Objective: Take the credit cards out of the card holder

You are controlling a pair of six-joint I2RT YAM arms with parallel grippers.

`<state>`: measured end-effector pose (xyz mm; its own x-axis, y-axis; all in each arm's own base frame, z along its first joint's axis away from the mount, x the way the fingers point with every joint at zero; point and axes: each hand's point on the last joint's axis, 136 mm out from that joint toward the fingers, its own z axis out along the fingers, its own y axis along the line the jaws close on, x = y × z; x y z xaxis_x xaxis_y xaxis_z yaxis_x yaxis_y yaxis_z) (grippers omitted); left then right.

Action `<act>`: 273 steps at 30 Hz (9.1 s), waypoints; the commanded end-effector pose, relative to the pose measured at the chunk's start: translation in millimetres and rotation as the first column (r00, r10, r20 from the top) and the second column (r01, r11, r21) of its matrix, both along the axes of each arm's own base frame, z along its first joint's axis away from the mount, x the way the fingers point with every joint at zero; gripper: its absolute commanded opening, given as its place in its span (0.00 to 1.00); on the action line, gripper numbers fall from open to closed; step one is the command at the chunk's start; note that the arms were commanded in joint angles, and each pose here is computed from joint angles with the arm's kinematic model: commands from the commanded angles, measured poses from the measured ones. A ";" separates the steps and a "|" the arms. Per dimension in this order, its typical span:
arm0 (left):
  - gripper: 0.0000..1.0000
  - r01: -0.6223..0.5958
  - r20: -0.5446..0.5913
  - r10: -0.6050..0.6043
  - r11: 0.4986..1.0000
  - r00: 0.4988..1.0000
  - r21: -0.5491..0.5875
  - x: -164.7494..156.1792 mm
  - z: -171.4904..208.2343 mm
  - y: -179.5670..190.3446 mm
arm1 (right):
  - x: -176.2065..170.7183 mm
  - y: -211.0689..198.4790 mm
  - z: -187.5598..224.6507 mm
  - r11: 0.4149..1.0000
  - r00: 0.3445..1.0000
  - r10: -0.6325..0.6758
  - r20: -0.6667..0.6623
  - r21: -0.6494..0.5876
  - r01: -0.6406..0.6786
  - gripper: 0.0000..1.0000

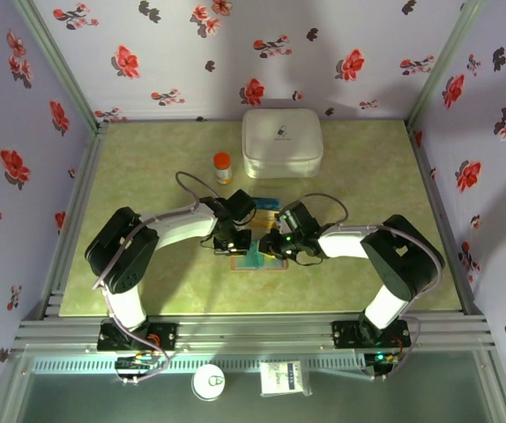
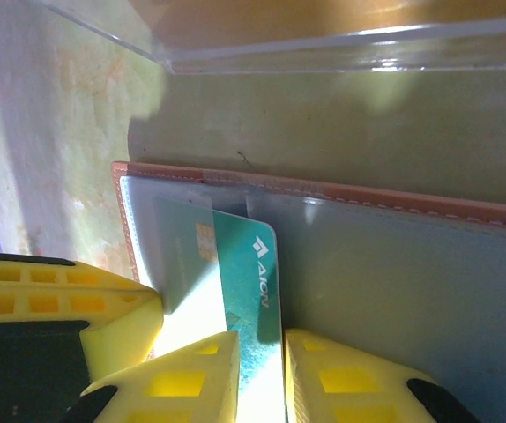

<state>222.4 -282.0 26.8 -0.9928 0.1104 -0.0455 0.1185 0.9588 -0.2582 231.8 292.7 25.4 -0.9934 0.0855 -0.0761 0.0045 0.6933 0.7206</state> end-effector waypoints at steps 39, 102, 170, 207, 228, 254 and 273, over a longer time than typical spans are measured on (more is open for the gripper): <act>0.00 -0.002 0.032 0.003 1.000 0.999 -0.023 5.1 21.3 -3.1 | -3.9 -45.4 35.7 0.982 0.995 0.071 0.067 -0.178 -0.058 0.04; 0.03 -0.329 0.074 0.349 0.922 0.934 -0.203 21.4 33.7 89.0 | 178.9 -10.3 97.5 0.204 0.102 0.977 0.187 -0.686 -0.698 0.00; 0.03 -0.231 0.175 0.283 0.936 0.943 -0.268 53.0 51.4 54.2 | 185.8 0.6 142.1 0.723 0.543 0.674 0.500 -0.599 -0.345 0.30; 0.03 -0.063 0.234 0.096 0.987 0.968 -0.147 36.7 79.5 63.6 | 73.4 85.0 79.7 0.938 0.798 0.306 0.519 -0.309 -0.159 0.29; 0.03 -0.055 0.251 0.114 0.971 0.961 -0.231 30.6 82.4 62.8 | 61.3 59.3 83.8 0.966 0.847 0.173 0.502 -0.256 -0.046 0.29; 0.00 -0.160 0.037 0.178 0.945 0.983 -0.286 2.5 10.2 26.2 | 8.1 5.2 30.2 0.945 0.980 0.017 0.198 -0.323 0.049 0.26; 0.00 -0.151 0.003 0.158 0.947 0.987 -0.284 -2.0 -1.3 23.4 | -0.6 18.3 10.0 0.956 0.996 0.001 0.084 -0.292 0.024 0.30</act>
<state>223.5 -253.6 26.2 -0.9931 -0.0749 -0.0907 -0.0193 0.8642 -0.5028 233.9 306.0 40.9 -0.9742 0.0566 -0.2186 -0.0551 0.8794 0.4730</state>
